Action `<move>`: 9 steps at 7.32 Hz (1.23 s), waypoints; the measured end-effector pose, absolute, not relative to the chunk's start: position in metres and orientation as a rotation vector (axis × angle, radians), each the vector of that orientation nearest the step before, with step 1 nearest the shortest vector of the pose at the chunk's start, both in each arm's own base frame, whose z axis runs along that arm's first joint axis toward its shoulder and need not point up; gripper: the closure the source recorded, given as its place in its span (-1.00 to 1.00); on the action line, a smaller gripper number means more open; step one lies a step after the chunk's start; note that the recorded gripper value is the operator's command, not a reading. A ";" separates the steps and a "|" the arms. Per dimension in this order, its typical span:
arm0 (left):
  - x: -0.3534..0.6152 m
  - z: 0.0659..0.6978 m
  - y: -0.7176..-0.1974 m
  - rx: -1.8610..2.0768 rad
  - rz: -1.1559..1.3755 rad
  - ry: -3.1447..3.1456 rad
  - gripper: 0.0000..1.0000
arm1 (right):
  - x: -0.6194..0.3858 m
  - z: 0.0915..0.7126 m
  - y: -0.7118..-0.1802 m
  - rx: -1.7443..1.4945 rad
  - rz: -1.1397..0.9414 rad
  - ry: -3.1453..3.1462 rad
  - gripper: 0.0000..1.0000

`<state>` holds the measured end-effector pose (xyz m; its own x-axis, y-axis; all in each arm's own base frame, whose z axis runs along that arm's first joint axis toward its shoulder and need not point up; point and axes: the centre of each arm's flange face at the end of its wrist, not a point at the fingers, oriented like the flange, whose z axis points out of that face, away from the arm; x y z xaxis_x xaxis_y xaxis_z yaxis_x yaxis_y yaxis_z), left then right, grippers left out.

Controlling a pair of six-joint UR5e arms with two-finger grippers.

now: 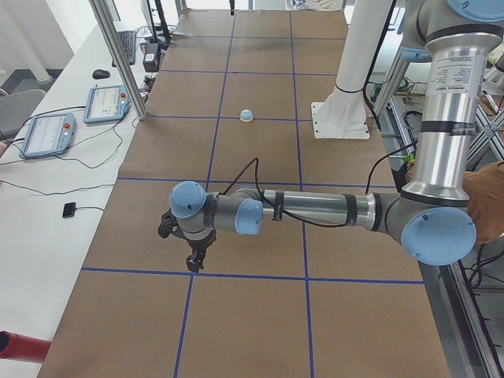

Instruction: Place and press bell with both arms

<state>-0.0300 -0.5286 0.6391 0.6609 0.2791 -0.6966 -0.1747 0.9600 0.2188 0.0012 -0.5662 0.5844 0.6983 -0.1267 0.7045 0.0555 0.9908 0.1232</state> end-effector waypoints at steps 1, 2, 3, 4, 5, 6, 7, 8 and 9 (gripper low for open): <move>-0.032 0.643 -0.528 0.132 0.253 0.810 -0.98 | 0.011 0.598 -0.567 0.089 -0.120 -0.786 -1.00; -0.033 0.646 -0.527 0.125 0.249 0.812 -0.99 | 0.018 0.609 -0.571 0.081 -0.131 -0.782 -1.00; -0.033 0.648 -0.526 0.120 0.245 0.817 -0.99 | 0.022 0.618 -0.580 0.070 -0.139 -0.781 -1.00; -0.033 0.649 -0.525 0.115 0.238 0.820 -0.99 | 0.024 0.622 -0.589 0.059 -0.150 -0.779 -1.00; -0.033 0.649 -0.526 0.102 0.229 0.822 -0.99 | 0.025 0.621 -0.597 0.042 -0.154 -0.779 -1.00; -0.032 0.647 -0.529 0.081 0.218 0.824 -0.99 | 0.028 0.614 -0.604 0.029 -0.152 -0.780 -1.00; -0.032 0.644 -0.532 0.064 0.204 0.825 -0.99 | 0.034 0.604 -0.606 0.032 -0.152 -0.781 -1.00; -0.032 0.641 -0.533 0.053 0.184 0.826 -0.99 | 0.037 0.598 -0.602 0.039 -0.154 -0.783 -1.00; -0.033 0.640 -0.532 0.046 0.168 0.827 -0.99 | 0.039 0.595 -0.594 0.045 -0.154 -0.785 -1.00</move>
<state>-0.0326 -0.5318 0.6402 0.6649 0.1669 -0.7281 -0.1309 0.9857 0.1064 0.0386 -0.5940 0.5947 0.6965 -0.1551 0.7006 0.1216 0.9877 0.0979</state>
